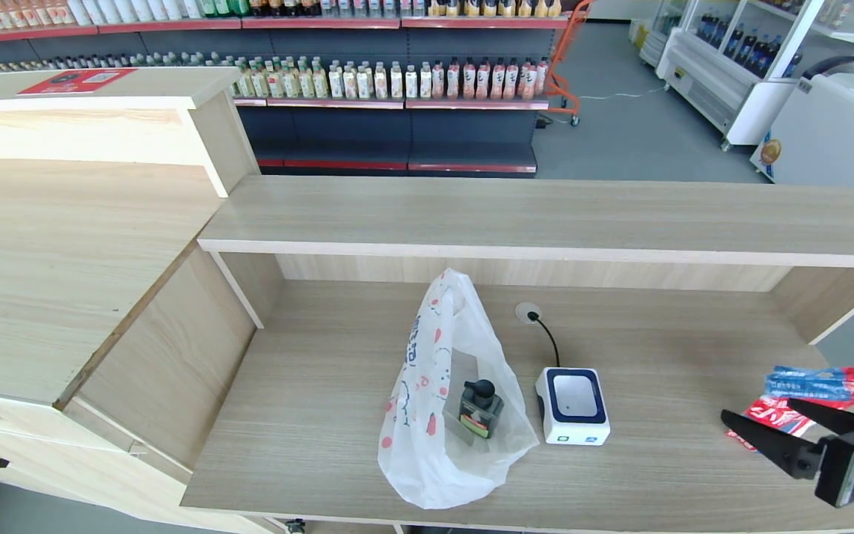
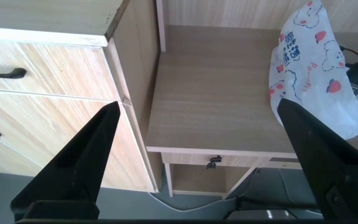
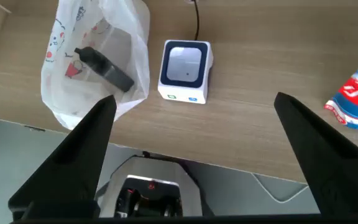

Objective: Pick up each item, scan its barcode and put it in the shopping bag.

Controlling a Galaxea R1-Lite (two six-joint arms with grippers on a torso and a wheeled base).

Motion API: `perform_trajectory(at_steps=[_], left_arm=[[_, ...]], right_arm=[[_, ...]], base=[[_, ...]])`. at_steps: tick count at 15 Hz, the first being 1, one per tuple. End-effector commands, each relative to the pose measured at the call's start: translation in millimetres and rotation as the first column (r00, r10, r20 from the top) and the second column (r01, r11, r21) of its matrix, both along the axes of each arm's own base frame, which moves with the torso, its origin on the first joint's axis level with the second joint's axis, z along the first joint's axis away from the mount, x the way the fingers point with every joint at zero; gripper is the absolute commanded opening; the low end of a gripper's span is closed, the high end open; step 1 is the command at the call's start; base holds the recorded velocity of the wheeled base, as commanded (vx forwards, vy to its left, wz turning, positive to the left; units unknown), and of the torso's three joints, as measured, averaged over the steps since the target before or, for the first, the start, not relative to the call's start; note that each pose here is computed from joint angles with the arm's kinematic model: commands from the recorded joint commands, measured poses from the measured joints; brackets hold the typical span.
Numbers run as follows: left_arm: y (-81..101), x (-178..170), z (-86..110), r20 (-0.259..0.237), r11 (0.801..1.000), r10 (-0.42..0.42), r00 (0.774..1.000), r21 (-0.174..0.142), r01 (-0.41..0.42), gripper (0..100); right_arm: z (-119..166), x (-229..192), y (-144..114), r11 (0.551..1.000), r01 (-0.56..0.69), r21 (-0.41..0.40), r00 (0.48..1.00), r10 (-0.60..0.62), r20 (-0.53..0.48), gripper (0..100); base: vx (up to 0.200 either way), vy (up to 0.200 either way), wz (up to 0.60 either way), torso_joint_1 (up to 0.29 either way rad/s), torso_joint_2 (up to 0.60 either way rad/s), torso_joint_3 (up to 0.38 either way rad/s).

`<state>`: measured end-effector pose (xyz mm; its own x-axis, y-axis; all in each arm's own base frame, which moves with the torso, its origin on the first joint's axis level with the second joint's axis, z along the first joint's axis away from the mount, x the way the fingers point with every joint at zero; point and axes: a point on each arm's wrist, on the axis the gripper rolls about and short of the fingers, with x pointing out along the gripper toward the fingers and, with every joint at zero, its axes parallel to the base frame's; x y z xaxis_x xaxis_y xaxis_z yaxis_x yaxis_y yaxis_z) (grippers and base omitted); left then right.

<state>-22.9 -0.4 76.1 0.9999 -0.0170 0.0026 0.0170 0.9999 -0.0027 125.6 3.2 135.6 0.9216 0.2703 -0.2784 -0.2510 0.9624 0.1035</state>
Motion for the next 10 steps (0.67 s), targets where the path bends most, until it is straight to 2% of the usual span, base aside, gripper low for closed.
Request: perform_trajectory(at_steps=[1, 3, 4, 5, 7, 8, 10], left_arm=[[0.0, 0.0, 0.0, 0.001, 1.000, 0.000, 1.000, 0.000, 0.000, 100], [0.0, 0.0, 0.0, 0.001, 1.000, 0.000, 1.000, 0.000, 0.000, 100], [0.0, 0.0, 0.0, 0.001, 1.000, 0.000, 1.000, 0.000, 0.000, 100], [0.0, 0.0, 0.0, 0.001, 1.000, 0.000, 1.000, 0.000, 0.000, 100], [0.0, 0.0, 0.0, 0.001, 1.000, 0.000, 1.000, 0.000, 0.000, 100], [0.0, 0.0, 0.0, 0.001, 1.000, 0.000, 1.000, 0.000, 0.000, 100], [0.0, 0.0, 0.0, 0.001, 1.000, 0.000, 1.000, 0.000, 0.000, 100]], right_arm=[[-27.6, -97.1, -1.5, 0.984, 0.180, -0.009, 0.979, -0.178, 0.101, 100], [-50.9, -132.1, -1.9, 0.975, 0.221, -0.015, 0.964, -0.216, 0.155, 100], [-55.0, -135.8, -2.1, 0.973, 0.230, -0.015, 0.962, -0.225, 0.157, 100], [-54.2, -143.5, -1.8, 0.975, 0.222, 0.002, 0.947, -0.216, 0.237, 100], [-56.5, -149.2, -1.9, 0.974, 0.226, -0.003, 0.926, -0.214, 0.310, 100], [-58.9, -148.6, -2.6, 0.966, 0.256, -0.022, 0.923, -0.237, 0.304, 100], [-60.2, -148.6, -3.3, 0.958, 0.287, 0.006, 0.918, -0.276, 0.284, 100]], base=[[0.000, 0.000, 0.00, 0.000, 0.00, 0.000], [0.000, 0.000, 0.00, 0.000, 0.00, 0.000], [0.000, 0.000, 0.00, 0.000, 0.00, 0.000], [0.000, 0.000, 0.00, 0.000, 0.00, 0.000], [0.000, 0.000, 0.00, 0.000, 0.00, 0.000], [0.000, 0.000, 0.00, 0.000, 0.00, 0.000], [0.000, 0.000, 0.00, 0.000, 0.00, 0.000]])
